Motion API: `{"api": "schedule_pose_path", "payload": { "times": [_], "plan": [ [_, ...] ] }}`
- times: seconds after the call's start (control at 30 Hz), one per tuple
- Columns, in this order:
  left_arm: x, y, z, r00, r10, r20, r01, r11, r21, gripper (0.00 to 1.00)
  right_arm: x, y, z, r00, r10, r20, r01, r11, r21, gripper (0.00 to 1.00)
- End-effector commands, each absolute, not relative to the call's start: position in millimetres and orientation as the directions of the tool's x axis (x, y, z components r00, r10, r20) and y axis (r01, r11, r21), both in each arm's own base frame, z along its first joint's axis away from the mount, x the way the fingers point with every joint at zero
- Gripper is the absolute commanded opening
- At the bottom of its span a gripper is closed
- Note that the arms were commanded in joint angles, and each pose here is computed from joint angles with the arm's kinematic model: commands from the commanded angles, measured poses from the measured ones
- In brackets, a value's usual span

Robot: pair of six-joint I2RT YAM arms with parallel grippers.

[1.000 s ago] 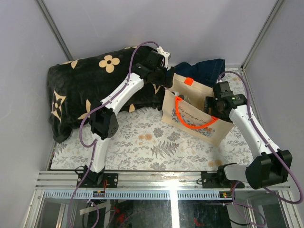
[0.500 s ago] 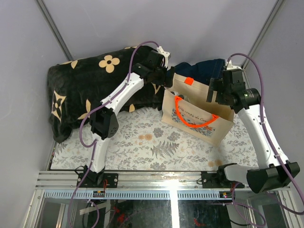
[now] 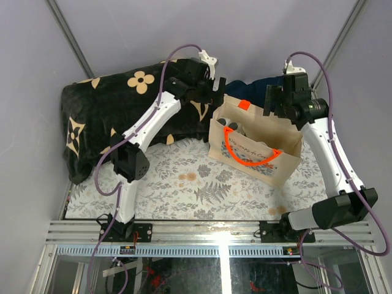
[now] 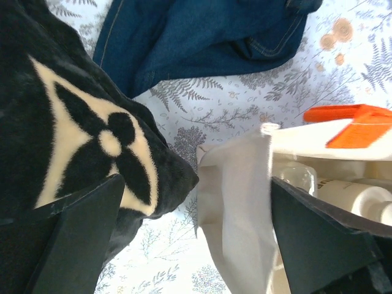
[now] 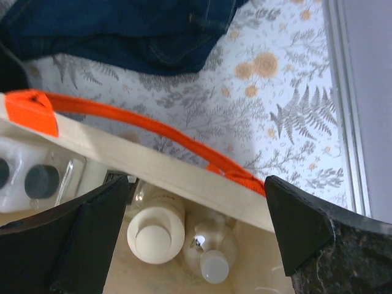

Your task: Place the personal care products into the canvas bag

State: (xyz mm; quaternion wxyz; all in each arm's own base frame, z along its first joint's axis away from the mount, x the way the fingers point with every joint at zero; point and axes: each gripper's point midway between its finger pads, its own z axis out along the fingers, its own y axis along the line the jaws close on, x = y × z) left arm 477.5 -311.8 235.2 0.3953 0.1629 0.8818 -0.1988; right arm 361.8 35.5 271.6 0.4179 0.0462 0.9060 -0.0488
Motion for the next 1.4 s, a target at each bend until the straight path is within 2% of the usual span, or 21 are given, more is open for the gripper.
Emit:
{"api": "schedule_pose_path", "payload": {
  "times": [0.0,0.2,0.33,0.5,0.67,0.97,1.37],
  "plan": [
    [468.3,-303.0,328.3,-0.493,0.044,-0.869,0.484,0.844,-0.232,1.00,386.3,29.2,326.1,-0.519,0.025,-0.855,0.149,0.987,-0.062,0.99],
    [461.3,-277.7,395.7,-0.340,-0.062,-0.938,0.435,0.874,-0.215,1.00,405.6,9.2,351.5,-0.467,-0.031,-0.884,0.231,0.960,-0.155,0.99],
    [469.4,-245.1,415.4,-0.321,-0.094,-0.942,0.334,0.920,-0.206,1.00,422.9,-3.5,347.4,-0.489,-0.045,-0.871,0.257,0.947,-0.193,0.99],
    [480.9,-202.4,403.4,-0.356,-0.102,-0.929,0.238,0.951,-0.196,1.00,448.8,-10.6,337.5,-0.486,-0.004,-0.874,0.228,0.965,-0.132,0.99],
    [490.9,-171.5,389.9,-0.404,-0.142,-0.904,0.210,0.947,-0.242,1.00,467.4,-33.3,324.8,-0.475,0.054,-0.878,0.212,0.976,-0.055,0.99],
    [492.1,-158.8,377.6,-0.417,-0.126,-0.900,0.156,0.966,-0.208,1.00,470.5,-69.9,300.0,-0.520,0.089,-0.850,0.249,0.967,-0.051,0.99],
    [488.0,-150.4,373.1,-0.408,-0.118,-0.905,0.129,0.974,-0.185,1.00,482.0,-73.2,291.8,-0.539,0.085,-0.838,0.240,0.969,-0.056,0.99]
  ]
}}
